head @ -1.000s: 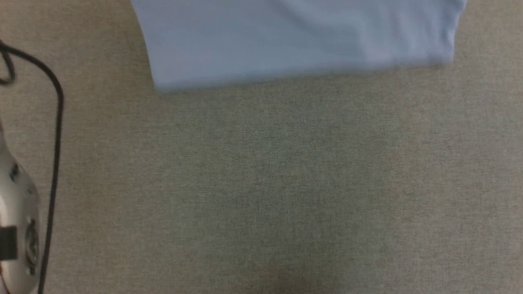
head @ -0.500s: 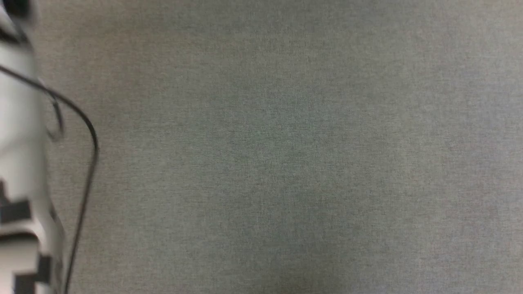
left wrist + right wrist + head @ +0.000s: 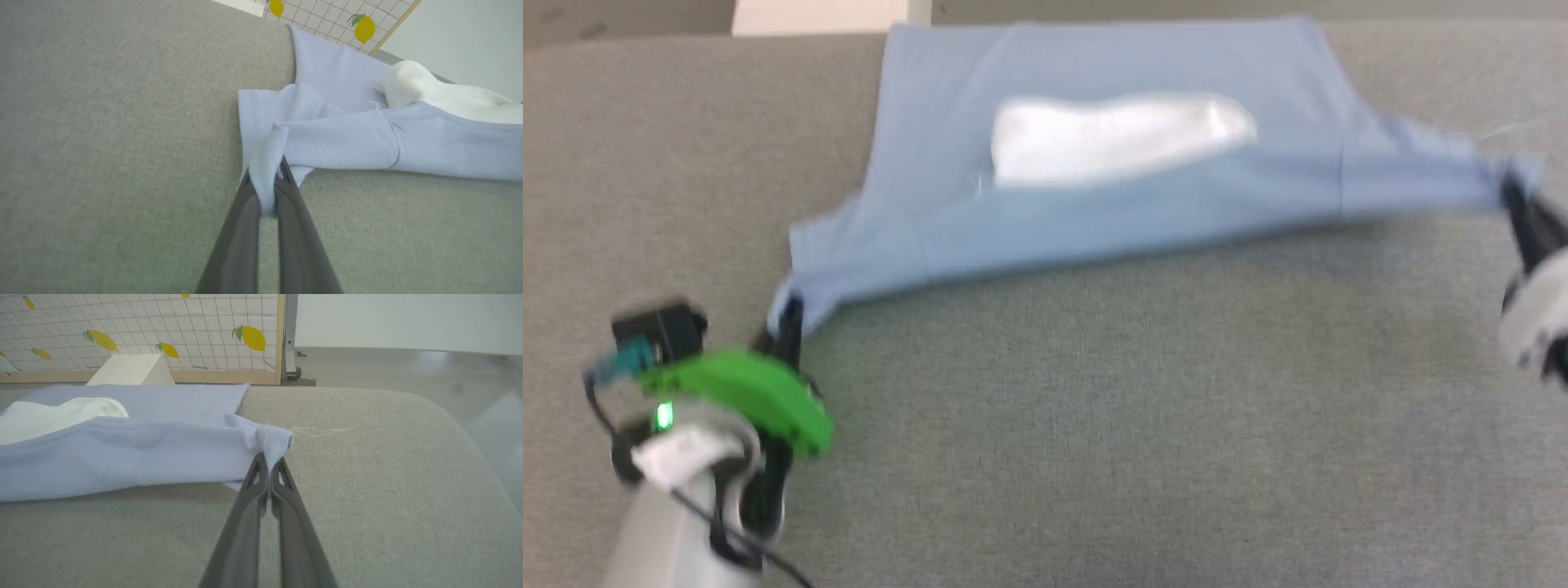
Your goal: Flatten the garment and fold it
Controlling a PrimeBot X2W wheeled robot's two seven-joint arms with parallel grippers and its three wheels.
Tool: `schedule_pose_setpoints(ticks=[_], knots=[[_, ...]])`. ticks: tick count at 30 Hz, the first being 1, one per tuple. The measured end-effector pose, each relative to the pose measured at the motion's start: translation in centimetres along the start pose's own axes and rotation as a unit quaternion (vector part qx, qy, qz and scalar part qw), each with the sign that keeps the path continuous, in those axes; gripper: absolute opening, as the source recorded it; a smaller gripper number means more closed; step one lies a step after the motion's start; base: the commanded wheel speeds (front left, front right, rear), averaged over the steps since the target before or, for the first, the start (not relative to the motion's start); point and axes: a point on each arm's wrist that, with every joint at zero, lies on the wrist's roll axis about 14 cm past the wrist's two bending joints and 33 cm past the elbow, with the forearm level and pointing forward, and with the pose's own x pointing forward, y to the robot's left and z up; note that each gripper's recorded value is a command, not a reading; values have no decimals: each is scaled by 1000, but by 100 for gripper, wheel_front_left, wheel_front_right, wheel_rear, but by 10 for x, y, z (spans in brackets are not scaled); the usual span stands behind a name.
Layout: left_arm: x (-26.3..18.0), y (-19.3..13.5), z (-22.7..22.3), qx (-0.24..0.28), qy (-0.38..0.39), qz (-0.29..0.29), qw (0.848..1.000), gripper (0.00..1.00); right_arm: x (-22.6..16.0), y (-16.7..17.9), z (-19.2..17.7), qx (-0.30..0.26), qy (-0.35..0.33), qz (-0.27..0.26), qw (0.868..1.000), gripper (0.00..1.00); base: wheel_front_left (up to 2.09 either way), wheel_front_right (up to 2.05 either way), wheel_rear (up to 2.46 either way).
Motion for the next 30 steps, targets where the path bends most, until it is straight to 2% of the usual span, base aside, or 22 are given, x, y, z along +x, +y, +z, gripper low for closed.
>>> schedule_pose_setpoints(ticks=[6,11,18,21,24,27,28,29,30], knots=[[-52,12,-31,-22,34,28,999,0,-58,-5,-54,56,62,-31,996,0,0,0,0],[-85,25,-50,-46,52,59,996,0,-101,-3,-102,83,143,-59,984,0,0,0,0],[-120,33,-91,-73,118,90,986,0,-137,-3,-137,95,218,-77,968,0,0,0,0],[-134,40,-109,-84,150,113,979,0,-153,-9,-161,105,266,-91,954,0,0,0,0],[-141,44,-117,-87,165,123,975,0,-163,-13,-180,110,299,-101,942,0,0,0,0],[-142,43,-118,-90,162,124,975,0,-164,-10,-190,119,309,-97,939,0,0,0,0],[-142,42,-118,-91,160,121,975,0,-163,-10,-191,121,306,-96,939,3,0,0,0],[-141,40,-118,-95,157,119,976,0,-162,-9,-191,124,303,-94,940,40,0,0,0],[-141,37,-118,-101,153,115,976,0,-161,-7,-191,125,300,-90,941,85,0,0,0]])
